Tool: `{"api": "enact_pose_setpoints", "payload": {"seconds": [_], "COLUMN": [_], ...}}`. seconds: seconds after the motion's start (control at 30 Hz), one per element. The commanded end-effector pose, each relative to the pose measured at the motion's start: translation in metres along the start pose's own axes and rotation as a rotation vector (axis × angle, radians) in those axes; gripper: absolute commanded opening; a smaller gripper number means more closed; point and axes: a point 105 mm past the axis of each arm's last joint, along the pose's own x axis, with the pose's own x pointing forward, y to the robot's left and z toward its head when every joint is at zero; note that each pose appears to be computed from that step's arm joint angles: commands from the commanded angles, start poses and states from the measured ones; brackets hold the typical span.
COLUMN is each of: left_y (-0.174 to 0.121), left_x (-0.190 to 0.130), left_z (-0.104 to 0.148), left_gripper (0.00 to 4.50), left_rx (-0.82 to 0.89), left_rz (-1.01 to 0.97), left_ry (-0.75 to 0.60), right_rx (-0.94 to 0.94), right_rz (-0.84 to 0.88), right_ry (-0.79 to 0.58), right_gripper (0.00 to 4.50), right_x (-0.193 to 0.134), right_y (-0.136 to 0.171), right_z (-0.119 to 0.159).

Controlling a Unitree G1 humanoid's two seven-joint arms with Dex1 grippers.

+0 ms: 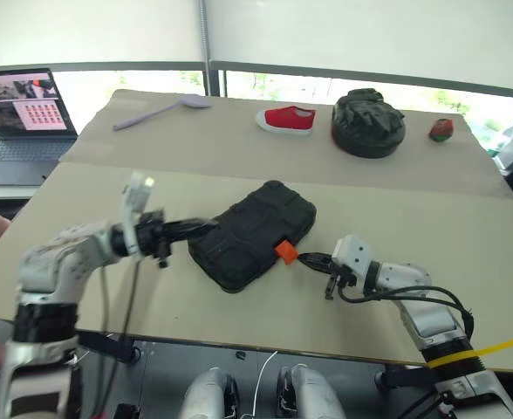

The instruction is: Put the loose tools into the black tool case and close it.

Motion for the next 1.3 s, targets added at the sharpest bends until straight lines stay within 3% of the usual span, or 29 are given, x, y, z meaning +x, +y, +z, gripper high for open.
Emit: {"api": "enact_pose_setpoints", "payload": {"seconds": [0.03, 0.27, 0.37, 0.8, 1.3], "left_y": [0.021, 0.033, 0.027, 0.026, 0.027], "left_x": [0.025, 0.033, 0.033, 0.021, 0.017], "left_z": [-0.025, -0.081, -0.092, -0.094, -0.096], "left_gripper": [0.10, 0.10, 0.10, 0.10, 0.10], "left_rx": [0.135, 0.118, 0.079, 0.010, -0.029], "left_rz": [0.056, 0.108, 0.105, 0.213, 0.253], "left_ry": [0.155, 0.426, 0.441, 0.382, 0.367], "right_rx": [0.002, 0.044, 0.053, 0.018, 0.059], "right_rz": [-0.035, -0.049, -0.036, -0.002, -0.019], "right_ry": [-0.055, -0.115, -0.109, -0.047, -0.069], "right_gripper": [0.00, 0.00, 0.00, 0.00, 0.00], "right_x": [-0.005, -0.005, -0.003, 0.020, 0.034], "right_y": [0.000, 0.003, 0.006, 0.010, 0.010], "right_z": [0.020, 0.041, 0.043, 0.025, 0.016]}}
